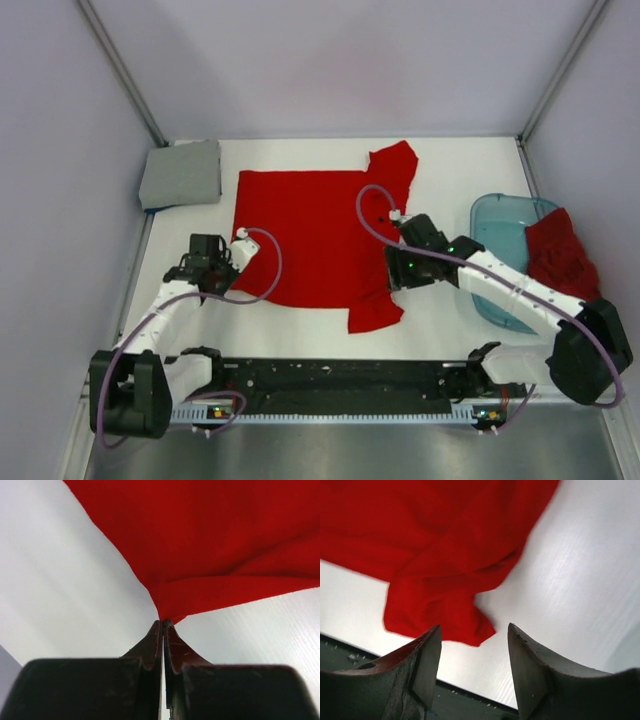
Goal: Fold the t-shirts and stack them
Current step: Flatten out the tshirt
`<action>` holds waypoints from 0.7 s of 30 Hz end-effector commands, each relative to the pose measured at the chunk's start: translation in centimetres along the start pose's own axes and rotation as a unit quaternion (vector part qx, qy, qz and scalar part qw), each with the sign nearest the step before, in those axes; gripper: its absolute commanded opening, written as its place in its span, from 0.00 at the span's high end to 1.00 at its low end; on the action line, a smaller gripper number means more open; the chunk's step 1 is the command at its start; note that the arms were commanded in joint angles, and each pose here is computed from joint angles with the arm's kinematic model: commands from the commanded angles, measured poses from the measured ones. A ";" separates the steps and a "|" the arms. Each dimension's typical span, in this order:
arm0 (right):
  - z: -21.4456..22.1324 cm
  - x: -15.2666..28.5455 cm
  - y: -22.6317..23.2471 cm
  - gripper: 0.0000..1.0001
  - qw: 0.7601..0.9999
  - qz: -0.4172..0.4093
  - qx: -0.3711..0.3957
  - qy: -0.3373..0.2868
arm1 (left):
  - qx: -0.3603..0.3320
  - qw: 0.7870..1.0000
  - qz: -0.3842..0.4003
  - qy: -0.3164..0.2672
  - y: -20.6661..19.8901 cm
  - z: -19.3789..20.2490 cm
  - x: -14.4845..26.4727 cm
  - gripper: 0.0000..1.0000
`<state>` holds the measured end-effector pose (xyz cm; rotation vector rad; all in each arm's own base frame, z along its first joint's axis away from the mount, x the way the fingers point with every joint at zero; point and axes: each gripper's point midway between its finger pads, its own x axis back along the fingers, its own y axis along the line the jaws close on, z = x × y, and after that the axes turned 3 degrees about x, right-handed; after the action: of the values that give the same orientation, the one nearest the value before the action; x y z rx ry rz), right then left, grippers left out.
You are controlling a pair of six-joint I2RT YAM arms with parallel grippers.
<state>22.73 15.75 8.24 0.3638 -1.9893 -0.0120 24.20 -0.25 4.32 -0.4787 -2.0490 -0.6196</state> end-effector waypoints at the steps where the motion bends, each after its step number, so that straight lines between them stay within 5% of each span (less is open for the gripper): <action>1: 1.5 1.6 4.3 0.45 0.997 -0.006 0.072 -0.037 | 0.001 0.999 -0.035 -0.040 1.3 -1.2 1.4 1.00; 8: 4.7 0.1 14.3 0.37 0.954 -0.113 0.277 -0.006 | 0.016 0.998 -0.034 -0.049 0.9 -0.4 1.7 1.00; 11: 5.8 -2.6 15.3 0.33 0.939 -0.095 0.329 0.023 | 0.021 0.998 -0.030 -0.052 0.7 -0.3 1.3 1.00; 18: 6.9 -6.2 15.8 0.32 0.933 -0.065 0.352 0.044 | 0.027 0.998 -0.017 -0.056 0.6 -0.6 1.0 1.00; 21: 9.0 -8.3 13.9 0.47 0.936 -0.036 0.341 0.078 | 0.029 0.998 -0.018 -0.052 0.7 -0.4 0.9 1.00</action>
<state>14.36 30.01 1.75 0.9099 -1.7769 0.6298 23.57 0.34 5.11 -0.4477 -2.1356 -0.5820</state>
